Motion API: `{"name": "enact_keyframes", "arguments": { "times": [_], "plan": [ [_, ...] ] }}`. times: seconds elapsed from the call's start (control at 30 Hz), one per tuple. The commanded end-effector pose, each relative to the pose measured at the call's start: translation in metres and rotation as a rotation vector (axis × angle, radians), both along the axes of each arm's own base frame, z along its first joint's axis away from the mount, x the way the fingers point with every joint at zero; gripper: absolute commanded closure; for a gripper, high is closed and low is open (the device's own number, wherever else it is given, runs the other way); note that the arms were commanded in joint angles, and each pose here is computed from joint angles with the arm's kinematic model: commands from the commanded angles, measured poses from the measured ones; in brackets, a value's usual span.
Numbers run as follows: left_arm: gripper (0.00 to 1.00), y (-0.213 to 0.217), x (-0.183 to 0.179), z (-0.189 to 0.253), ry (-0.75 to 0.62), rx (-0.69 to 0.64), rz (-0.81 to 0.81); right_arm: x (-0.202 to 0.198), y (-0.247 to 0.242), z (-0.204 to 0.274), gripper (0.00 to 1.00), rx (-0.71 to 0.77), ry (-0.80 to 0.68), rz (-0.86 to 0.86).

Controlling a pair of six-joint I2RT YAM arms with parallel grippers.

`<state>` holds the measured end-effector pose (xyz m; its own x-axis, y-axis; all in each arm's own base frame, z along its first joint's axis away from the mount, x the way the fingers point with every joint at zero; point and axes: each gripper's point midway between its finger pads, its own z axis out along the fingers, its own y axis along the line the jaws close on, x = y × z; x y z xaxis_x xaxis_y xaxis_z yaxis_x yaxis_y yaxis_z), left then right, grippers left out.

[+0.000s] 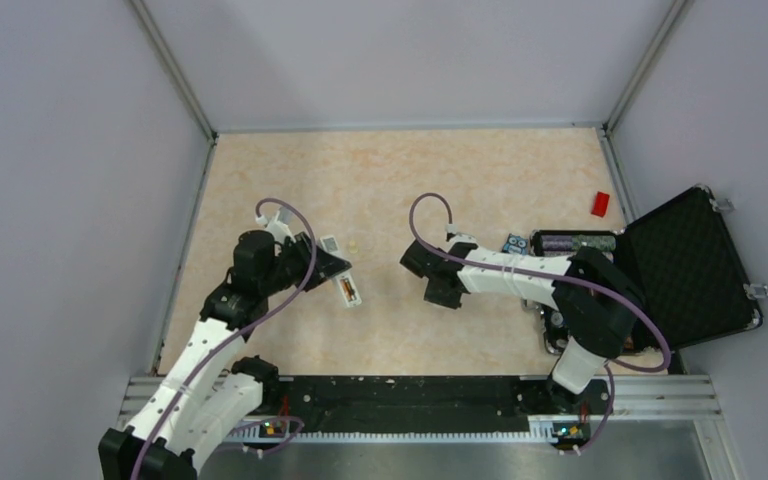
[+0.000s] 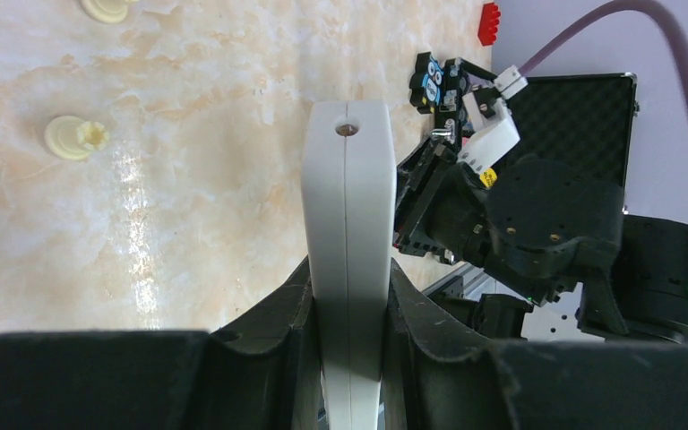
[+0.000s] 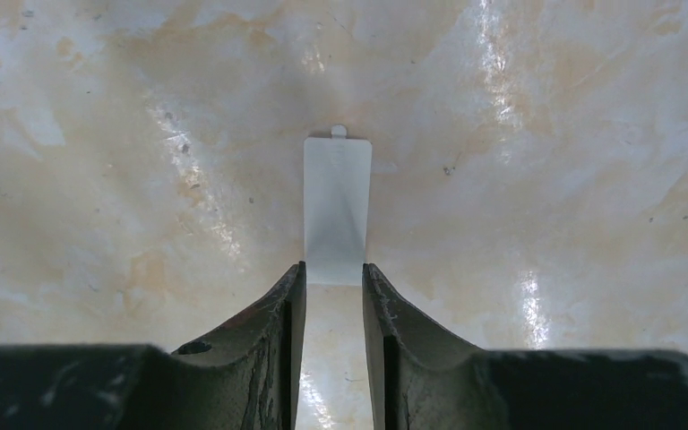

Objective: Load the batteries into the remote control

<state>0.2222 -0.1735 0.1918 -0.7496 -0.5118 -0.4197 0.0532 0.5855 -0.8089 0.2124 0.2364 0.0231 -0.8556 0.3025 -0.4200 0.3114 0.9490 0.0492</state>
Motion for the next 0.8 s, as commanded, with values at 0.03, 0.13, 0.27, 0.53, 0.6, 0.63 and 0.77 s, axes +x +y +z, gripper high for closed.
{"name": "enact_keyframes", "arguments": {
  "times": [0.03, 0.13, 0.27, 0.53, 0.6, 0.63, 0.77],
  "plan": [
    [1.0, -0.009, 0.009, 0.009, -0.044, -0.044, -0.035, 0.008, 0.004, 0.031, 0.71, 0.053, -0.069, 0.06],
    [1.0, -0.012, 0.012, 0.004, -0.027, -0.053, -0.047, 0.01, 0.004, 0.04, 0.7, 0.055, -0.091, 0.1],
    [1.0, -0.014, 0.016, 0.0, -0.018, -0.054, -0.051, 0.006, 0.001, 0.037, 0.59, 0.037, -0.069, 0.119],
    [1.0, -0.01, 0.02, -0.004, -0.026, -0.032, -0.022, 0.003, 0.005, 0.014, 0.46, -0.007, 0.01, 0.078],
    [1.0, -0.009, 0.02, -0.005, -0.028, -0.028, -0.017, 0.002, 0.006, 0.006, 0.46, -0.011, 0.033, 0.063],
    [1.0, -0.008, 0.02, -0.005, -0.03, -0.026, -0.014, 0.001, 0.006, 0.003, 0.46, -0.009, 0.044, 0.057],
    [1.0, -0.007, 0.019, -0.006, -0.031, -0.016, -0.014, 0.0, 0.005, -0.007, 0.5, 0.014, 0.072, 0.026]
  ]
}}
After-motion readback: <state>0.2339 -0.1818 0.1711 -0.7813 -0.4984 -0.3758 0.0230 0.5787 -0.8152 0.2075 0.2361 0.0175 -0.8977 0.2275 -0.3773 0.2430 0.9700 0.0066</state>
